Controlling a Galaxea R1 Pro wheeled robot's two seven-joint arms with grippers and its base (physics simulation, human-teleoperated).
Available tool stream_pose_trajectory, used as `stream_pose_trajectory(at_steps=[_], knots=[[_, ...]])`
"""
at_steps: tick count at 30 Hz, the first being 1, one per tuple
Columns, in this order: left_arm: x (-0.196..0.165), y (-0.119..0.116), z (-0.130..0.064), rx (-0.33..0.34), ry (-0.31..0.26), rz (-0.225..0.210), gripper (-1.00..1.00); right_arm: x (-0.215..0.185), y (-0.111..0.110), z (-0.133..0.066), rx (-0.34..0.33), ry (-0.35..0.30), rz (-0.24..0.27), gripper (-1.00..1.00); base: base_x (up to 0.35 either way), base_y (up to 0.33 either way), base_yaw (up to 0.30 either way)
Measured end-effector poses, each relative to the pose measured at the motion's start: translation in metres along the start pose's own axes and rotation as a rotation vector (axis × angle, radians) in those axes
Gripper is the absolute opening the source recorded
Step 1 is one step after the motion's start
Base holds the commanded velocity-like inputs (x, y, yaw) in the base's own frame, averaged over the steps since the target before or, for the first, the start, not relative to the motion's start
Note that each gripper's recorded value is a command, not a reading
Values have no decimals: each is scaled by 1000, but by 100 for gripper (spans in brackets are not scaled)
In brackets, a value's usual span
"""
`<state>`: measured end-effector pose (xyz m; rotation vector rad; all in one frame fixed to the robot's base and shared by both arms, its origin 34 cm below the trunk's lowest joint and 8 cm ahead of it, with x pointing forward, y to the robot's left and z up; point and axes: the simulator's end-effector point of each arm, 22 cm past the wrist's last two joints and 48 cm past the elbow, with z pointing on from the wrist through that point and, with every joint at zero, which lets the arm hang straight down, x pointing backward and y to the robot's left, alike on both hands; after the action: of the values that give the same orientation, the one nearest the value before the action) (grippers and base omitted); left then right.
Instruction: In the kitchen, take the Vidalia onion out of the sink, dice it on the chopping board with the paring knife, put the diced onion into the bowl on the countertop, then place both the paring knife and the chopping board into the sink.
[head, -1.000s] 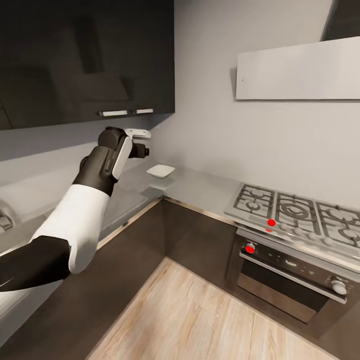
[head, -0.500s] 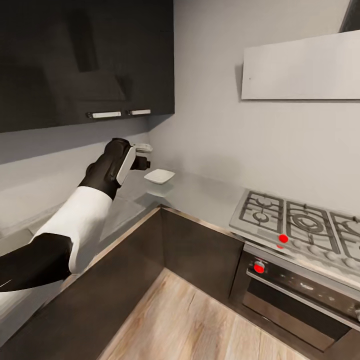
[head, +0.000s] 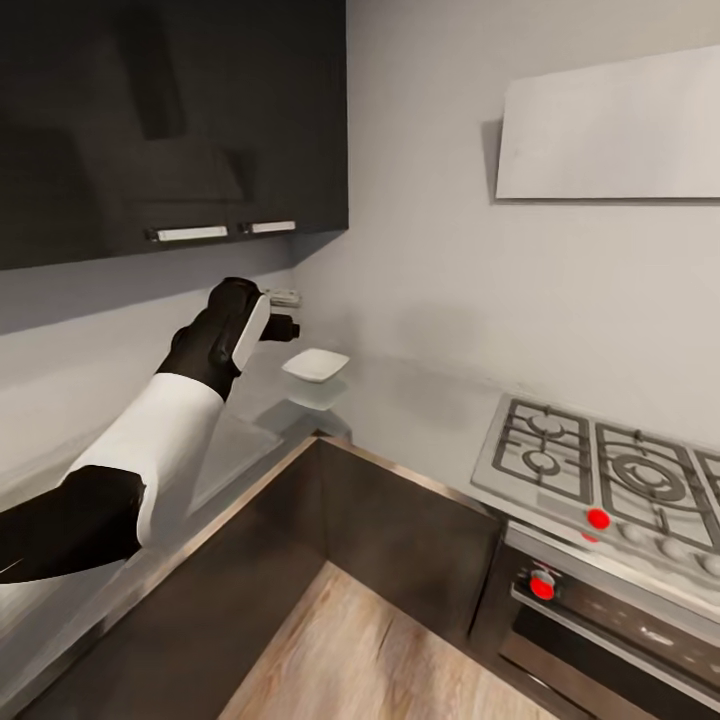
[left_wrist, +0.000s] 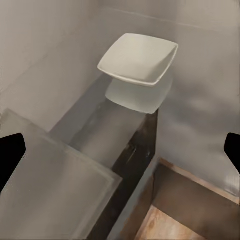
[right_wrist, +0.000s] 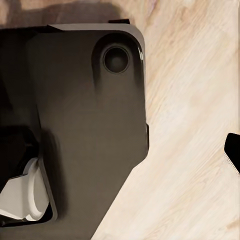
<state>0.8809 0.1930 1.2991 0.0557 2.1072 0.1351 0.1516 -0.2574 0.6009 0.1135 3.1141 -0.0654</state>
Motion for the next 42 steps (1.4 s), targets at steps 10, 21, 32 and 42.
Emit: stream_pose_trajectory(at_steps=[10,21,32,42], knots=[[6,3,4,-6,15,1,100,0,0,0,0,0,1,100,325,0,0],[6,3,4,-8,17,3,100,1,15,-1,-20,3,1,100,325,0,0],[6,4,5,-11,17,3,100,2,14,-1,-18,9,-2,100,283,0,0],[7,10,6,-21,19,2,100,2,13,0,-14,10,-2,100,64,0,0]])
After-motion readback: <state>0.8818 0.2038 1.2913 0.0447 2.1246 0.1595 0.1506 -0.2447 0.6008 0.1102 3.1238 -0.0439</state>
